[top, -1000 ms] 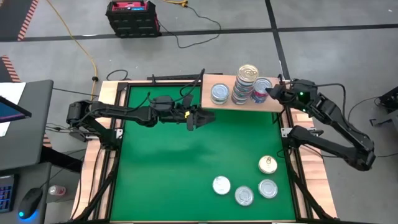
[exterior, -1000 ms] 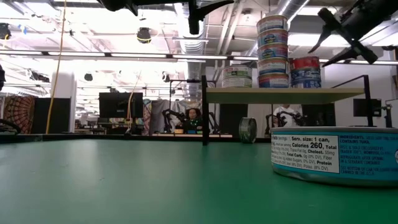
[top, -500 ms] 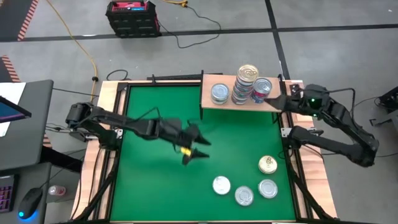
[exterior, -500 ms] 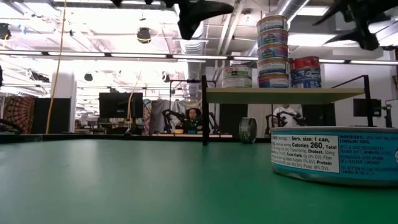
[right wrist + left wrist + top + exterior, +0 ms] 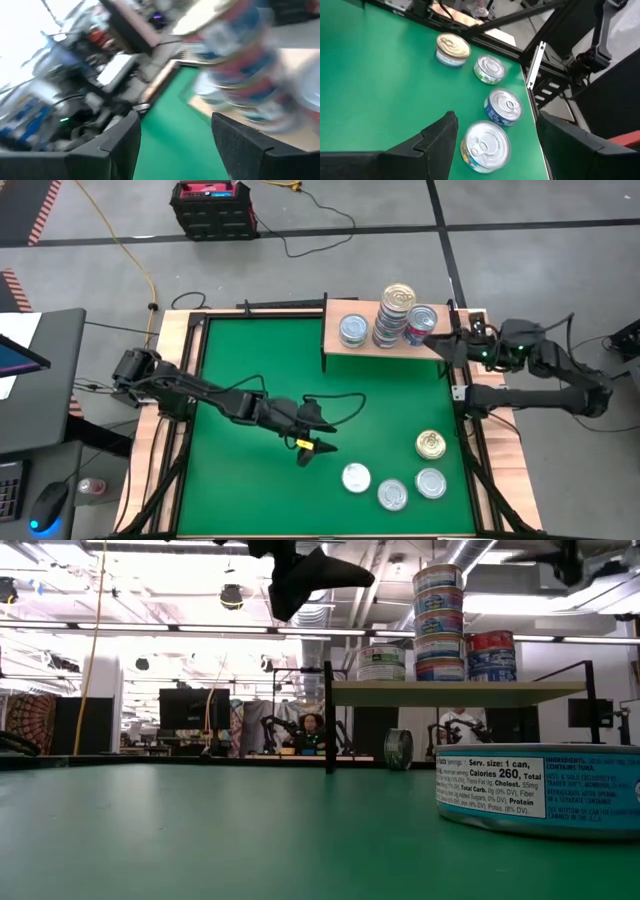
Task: Stack canned seafood by type on shelf
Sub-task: Stack the light blue tuna can on top of the colored tuna cans
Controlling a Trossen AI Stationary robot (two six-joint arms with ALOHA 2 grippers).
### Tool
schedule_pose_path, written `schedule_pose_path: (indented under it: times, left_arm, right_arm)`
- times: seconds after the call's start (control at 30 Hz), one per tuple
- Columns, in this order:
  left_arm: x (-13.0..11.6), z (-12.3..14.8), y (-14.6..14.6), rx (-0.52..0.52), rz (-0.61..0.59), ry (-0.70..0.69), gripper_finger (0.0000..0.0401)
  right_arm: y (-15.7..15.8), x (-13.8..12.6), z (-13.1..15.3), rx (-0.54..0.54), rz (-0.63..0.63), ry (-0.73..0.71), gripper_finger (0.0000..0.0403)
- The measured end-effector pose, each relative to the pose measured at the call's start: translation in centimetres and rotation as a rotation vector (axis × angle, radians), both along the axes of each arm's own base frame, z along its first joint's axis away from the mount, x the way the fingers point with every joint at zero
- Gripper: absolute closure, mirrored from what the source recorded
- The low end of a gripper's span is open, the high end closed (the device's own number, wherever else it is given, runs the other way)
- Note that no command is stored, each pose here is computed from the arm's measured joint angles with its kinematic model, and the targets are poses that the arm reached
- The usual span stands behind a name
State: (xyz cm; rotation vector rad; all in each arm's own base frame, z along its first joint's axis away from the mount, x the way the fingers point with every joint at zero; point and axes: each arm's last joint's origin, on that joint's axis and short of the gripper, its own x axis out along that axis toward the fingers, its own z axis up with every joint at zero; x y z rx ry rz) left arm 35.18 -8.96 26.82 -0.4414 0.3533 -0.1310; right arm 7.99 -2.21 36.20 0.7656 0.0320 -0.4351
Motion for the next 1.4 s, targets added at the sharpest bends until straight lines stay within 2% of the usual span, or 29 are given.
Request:
schedule_pose_path:
  times: [0.23, 0.43, 0.53, 0.6, 0.73, 0.83, 0.97, 1.17, 1.27, 1.4]
  left_arm:
    - [0.4, 0.4, -0.8, 0.042, 0.025, 0.079, 0.0145]
    - [2.4, -0.4, -1.6, 0.023, 0.01, 0.174, 0.0145]
    - [3.6, -2.4, -2.4, -0.012, 0.005, 0.254, 0.0145]
    - [4.7, -3.8, -2.8, -0.073, 0.018, 0.287, 0.0145]
    - [5.8, -6.6, -3.2, -0.204, 0.032, 0.384, 0.0145]
    - [6.3, -8.1, -3.7, -0.248, 0.036, 0.4, 0.0145]
    - [6.9, -8.8, -4.7, -0.232, 0.04, 0.368, 0.0145]
    - [7.7, -10.5, -5.0, -0.214, 0.071, 0.399, 0.0157]
    - [7.8, -10.7, -4.4, -0.23, 0.102, 0.42, 0.0185]
    - [7.7, -11.2, -3.3, -0.215, 0.129, 0.47, 0.0245]
  right_arm:
    - [1.7, 2.6, 1.8, -0.173, 0.33, -0.127, 0.0138]
    - [3.8, 6.3, 0.3, -0.214, 0.467, 0.018, 0.0138]
    - [5.2, 8.1, -0.7, -0.227, 0.486, 0.096, 0.0139]
    - [6.2, 8.6, -1.2, -0.243, 0.483, 0.128, 0.0141]
    - [8.1, 8.7, -1.5, -0.235, 0.486, 0.141, 0.0149]
    - [9.4, 8.5, -1.6, -0.204, 0.469, 0.13, 0.0155]
    - [11.5, 8.6, -1.9, -0.195, 0.472, 0.108, 0.0162]
    - [14.1, 9.6, -2.2, -0.198, 0.467, 0.056, 0.0165]
    - [15.0, 10.2, -2.7, -0.182, 0.462, 0.055, 0.0165]
    - [16.1, 11.1, -3.2, -0.172, 0.469, 0.037, 0.0165]
